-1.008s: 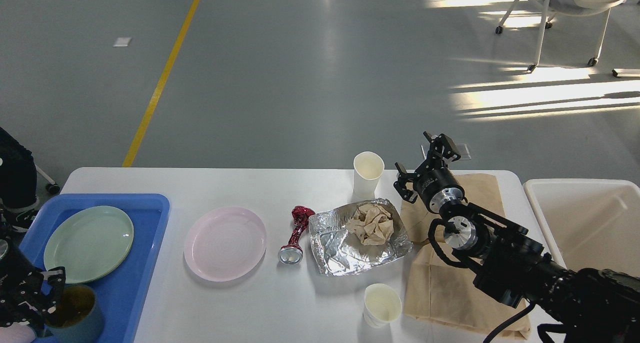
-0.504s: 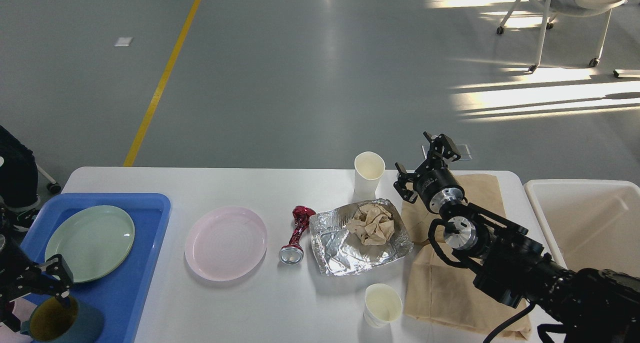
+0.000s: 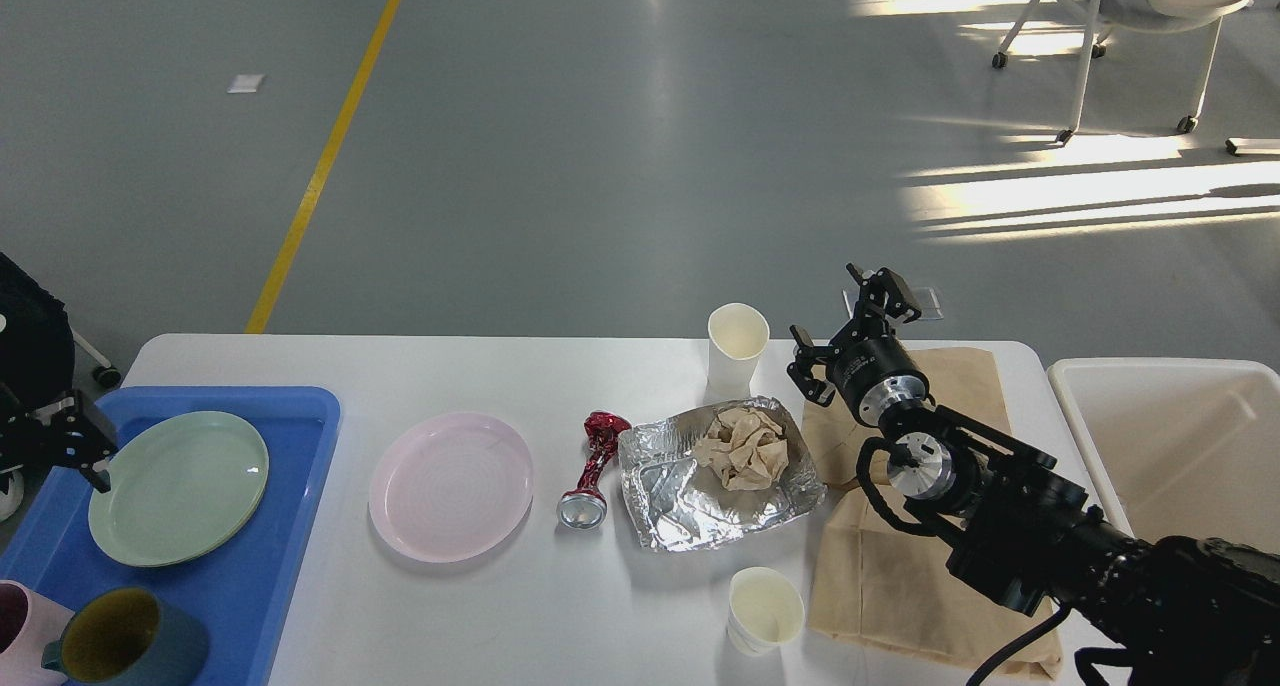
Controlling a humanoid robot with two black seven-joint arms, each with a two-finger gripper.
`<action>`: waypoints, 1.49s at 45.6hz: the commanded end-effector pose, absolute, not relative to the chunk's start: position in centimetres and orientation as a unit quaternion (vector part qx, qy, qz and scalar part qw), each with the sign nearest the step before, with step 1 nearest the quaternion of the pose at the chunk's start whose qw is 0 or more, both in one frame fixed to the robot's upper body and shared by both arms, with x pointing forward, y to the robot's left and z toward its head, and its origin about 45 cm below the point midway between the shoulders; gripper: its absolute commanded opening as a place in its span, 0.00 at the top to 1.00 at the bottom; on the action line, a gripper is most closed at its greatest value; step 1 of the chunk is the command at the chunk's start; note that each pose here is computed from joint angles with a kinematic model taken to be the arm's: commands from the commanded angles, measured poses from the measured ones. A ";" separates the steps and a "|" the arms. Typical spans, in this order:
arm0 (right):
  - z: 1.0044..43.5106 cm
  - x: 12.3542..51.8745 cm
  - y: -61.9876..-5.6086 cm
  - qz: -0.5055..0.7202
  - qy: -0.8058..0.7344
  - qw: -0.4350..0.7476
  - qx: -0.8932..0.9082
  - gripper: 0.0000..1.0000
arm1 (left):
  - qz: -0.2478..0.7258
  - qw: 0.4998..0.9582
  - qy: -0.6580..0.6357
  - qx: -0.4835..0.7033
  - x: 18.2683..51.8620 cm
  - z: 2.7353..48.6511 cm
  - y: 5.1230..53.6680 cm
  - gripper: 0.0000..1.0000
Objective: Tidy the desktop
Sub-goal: 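Release the cup and raise the left gripper away from the table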
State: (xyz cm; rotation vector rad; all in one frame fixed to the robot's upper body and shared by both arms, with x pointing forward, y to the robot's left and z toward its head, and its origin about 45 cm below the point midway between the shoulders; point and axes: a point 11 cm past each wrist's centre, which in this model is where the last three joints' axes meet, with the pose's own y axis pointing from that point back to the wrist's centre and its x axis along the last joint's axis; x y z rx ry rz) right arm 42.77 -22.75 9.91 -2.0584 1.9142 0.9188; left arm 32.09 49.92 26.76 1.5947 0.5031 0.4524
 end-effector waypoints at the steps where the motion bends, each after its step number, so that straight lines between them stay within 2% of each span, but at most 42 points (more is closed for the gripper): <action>1: 9.9 42.8 -22.8 0.309 0.645 0.092 -0.693 0.00 | 0.193 0.651 0.174 0.714 35.0 29.3 47.5 0.08; 12: 9.9 42.8 -22.8 0.309 0.645 0.092 -0.693 0.00 | 0.184 0.655 0.093 0.727 39.1 33.6 42.7 0.08; 33: 9.9 42.8 -22.8 0.309 0.645 0.092 -0.693 0.00 | 0.150 0.670 0.037 0.727 41.6 34.6 36.9 0.08; 49: 9.9 42.8 -22.8 0.309 0.645 0.092 -0.693 0.00 | 0.160 0.689 0.030 0.706 42.0 35.3 36.2 0.08; 61: 9.9 42.7 -22.8 0.310 0.645 0.092 -0.693 0.00 | 0.169 0.655 0.030 0.736 42.0 35.9 38.2 0.08; 68: 9.9 42.7 -22.8 0.310 0.645 0.092 -0.693 0.00 | 0.206 0.638 -0.008 0.742 43.3 35.6 38.3 0.08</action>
